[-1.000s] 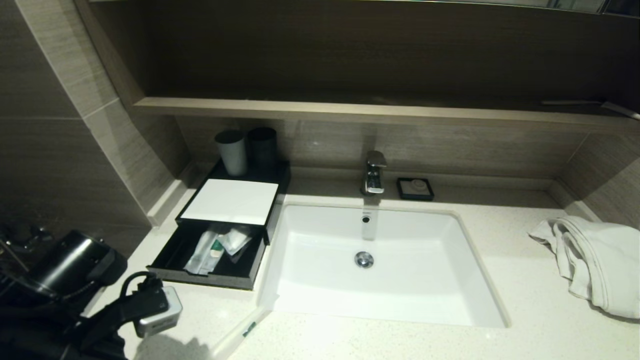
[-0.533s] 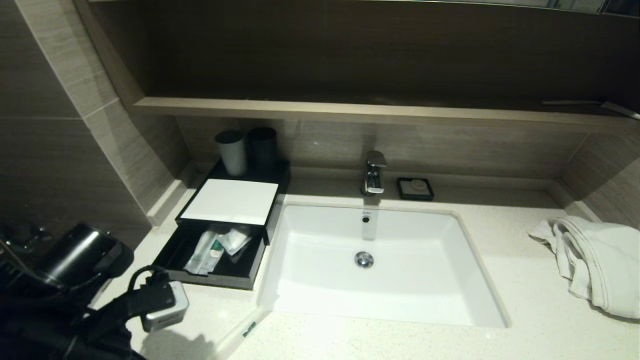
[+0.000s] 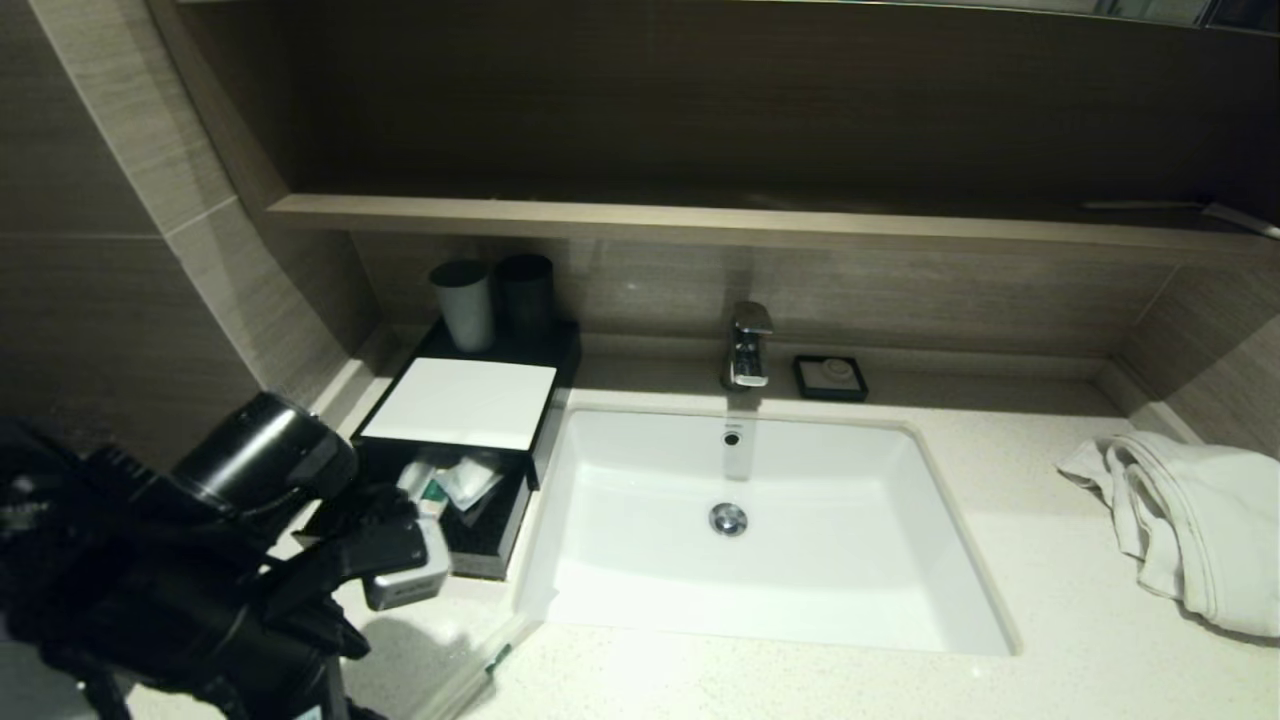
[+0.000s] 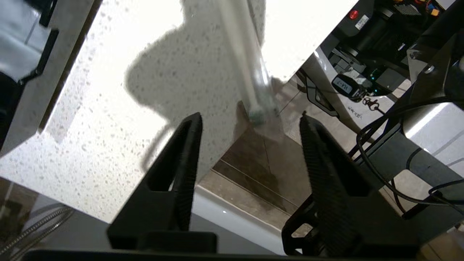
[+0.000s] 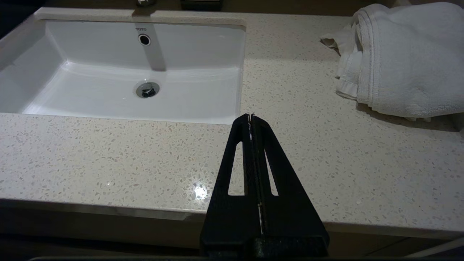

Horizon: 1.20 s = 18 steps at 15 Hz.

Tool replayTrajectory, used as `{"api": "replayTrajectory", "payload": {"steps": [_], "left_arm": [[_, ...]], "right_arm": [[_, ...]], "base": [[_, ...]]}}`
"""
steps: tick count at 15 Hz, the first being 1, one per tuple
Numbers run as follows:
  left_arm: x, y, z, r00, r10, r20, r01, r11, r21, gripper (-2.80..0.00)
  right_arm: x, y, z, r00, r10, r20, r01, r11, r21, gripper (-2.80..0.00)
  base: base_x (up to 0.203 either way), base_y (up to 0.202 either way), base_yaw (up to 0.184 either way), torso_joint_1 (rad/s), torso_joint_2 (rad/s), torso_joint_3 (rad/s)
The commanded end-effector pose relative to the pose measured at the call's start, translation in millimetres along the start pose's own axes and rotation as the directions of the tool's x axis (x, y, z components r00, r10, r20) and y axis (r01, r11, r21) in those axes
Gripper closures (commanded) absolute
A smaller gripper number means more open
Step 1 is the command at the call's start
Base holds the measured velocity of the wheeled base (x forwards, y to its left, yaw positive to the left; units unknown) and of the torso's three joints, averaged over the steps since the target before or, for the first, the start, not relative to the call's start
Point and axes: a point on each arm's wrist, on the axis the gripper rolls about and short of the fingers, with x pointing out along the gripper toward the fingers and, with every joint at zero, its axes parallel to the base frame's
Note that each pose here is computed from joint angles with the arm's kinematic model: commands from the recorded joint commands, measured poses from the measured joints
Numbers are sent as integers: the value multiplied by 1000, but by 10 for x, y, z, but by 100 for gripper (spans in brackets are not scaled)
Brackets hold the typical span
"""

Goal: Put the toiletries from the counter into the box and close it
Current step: Pick up the bathroom toiletry

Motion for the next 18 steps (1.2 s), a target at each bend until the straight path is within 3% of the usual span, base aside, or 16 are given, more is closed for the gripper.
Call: {"api": "replayTrajectory", "payload": {"steps": [1, 6, 8, 11, 18], "left_arm": [[93, 32, 112, 1000, -23, -20, 23, 1000, 19, -280], [164, 39, 335, 996, -66, -67, 69, 997, 41, -280], [190, -19, 458, 994, -83, -76, 85, 996, 21, -280], [231, -115, 556, 980, -92, -179, 97, 995, 22, -280], [425, -247, 681, 958, -89, -274, 102, 994, 34, -280]], "right_arm": [[0, 0, 0, 1000, 1, 0, -1, 1000, 0, 0], [0, 0, 0, 1000, 1, 0, -1, 1000, 0, 0], [0, 0, 0, 1000, 0, 0, 0, 1000, 0, 0], [0, 0, 0, 1000, 0, 0, 0, 1000, 0, 0], [0, 0, 0, 1000, -1, 0, 1, 1000, 0, 0]], "base": [[0, 0, 0, 0, 0, 0], [0, 0, 0, 0, 0, 0], [0, 0, 0, 0, 0, 0], [0, 0, 0, 0, 0, 0], [0, 0, 0, 0, 0, 0]]}}
